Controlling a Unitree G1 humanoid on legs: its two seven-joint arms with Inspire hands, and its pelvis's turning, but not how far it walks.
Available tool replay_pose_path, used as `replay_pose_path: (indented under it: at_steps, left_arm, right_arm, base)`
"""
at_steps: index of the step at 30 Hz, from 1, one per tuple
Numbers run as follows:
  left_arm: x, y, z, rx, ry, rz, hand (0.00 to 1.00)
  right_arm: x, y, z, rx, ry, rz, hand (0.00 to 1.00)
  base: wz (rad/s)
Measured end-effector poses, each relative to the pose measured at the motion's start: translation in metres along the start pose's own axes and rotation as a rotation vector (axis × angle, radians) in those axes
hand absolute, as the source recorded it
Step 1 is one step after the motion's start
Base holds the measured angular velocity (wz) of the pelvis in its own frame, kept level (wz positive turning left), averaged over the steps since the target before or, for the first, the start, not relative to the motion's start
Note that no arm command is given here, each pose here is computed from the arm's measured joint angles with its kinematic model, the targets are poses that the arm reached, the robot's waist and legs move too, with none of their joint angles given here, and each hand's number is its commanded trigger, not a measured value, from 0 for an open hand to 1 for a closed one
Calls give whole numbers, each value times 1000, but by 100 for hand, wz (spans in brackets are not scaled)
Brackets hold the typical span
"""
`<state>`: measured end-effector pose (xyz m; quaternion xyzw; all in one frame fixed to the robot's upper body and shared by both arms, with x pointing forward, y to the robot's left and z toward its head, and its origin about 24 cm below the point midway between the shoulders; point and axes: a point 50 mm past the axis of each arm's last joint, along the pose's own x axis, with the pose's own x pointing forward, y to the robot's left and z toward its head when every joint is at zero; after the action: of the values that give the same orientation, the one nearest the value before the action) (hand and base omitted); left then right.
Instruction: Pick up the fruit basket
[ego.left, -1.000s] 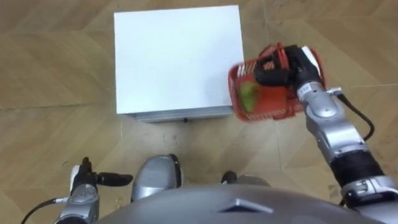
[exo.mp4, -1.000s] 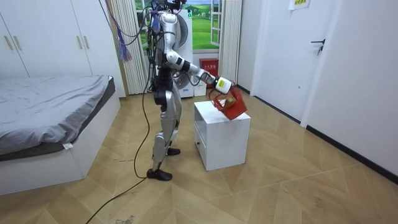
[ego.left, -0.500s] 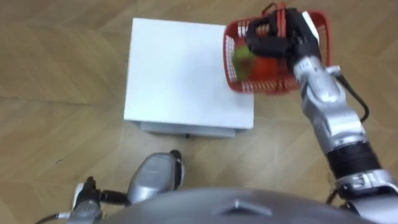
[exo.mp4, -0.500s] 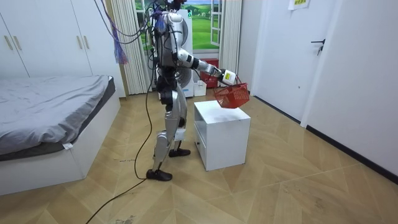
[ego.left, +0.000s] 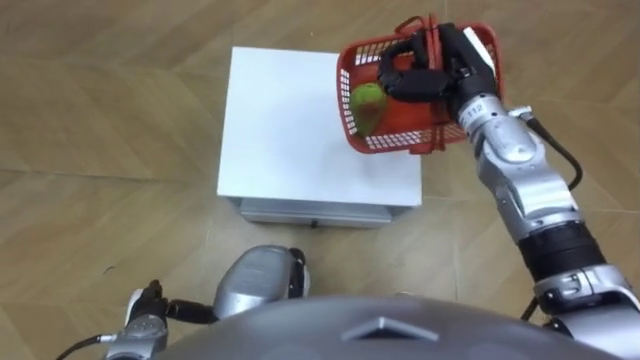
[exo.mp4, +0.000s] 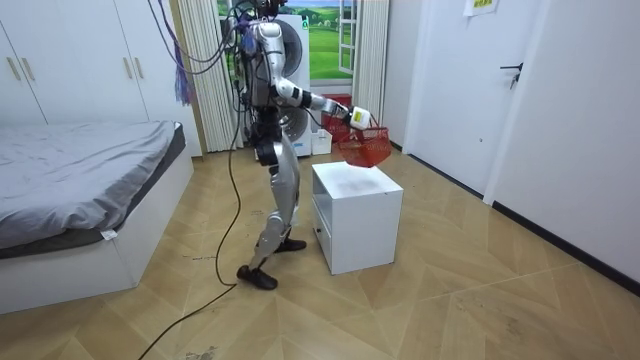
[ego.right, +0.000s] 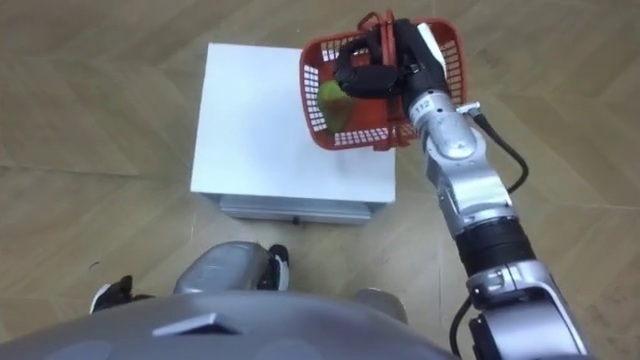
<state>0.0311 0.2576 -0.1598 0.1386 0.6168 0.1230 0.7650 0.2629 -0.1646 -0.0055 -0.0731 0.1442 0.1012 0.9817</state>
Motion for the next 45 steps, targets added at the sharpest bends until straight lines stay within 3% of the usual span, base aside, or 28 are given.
replay_pose_path:
  at_steps: [5, 12, 24, 25, 26, 27, 33, 45]
  left_arm:
    - [2, 11, 9, 23, -27, 19, 0]
    - [1, 2, 20, 70, -73, -5, 0]
    - [-1, -2, -2, 84, 8, 13, 0]
    - [-2, -2, -3, 87, 12, 13, 0]
    - [-2, -2, -4, 93, 17, 12, 0]
    - [-2, -3, -4, 96, 17, 10, 0]
    - [-2, -3, -5, 93, 19, 4, 0]
    - [-2, -5, -7, 157, 21, -7, 0]
  right_arm:
    - [2, 6, -5, -13, 23, 34, 100]
    - [-1, 12, -26, 12, 110, 62, 100]
    - [-5, 27, -60, 60, 261, 106, 100]
    - [-4, 27, -62, 74, 271, 104, 90]
    - [-4, 26, -64, 91, 282, 98, 21]
    - [-4, 26, -65, 108, 291, 92, 0]
    - [-6, 32, -77, 184, 340, 95, 0]
    - [-12, 41, -85, 159, 355, 128, 0]
  base:
    - [21]
    - [24]
    - [13]
    - [7]
    - [12]
    - [13]
    - [8]
    - [1]
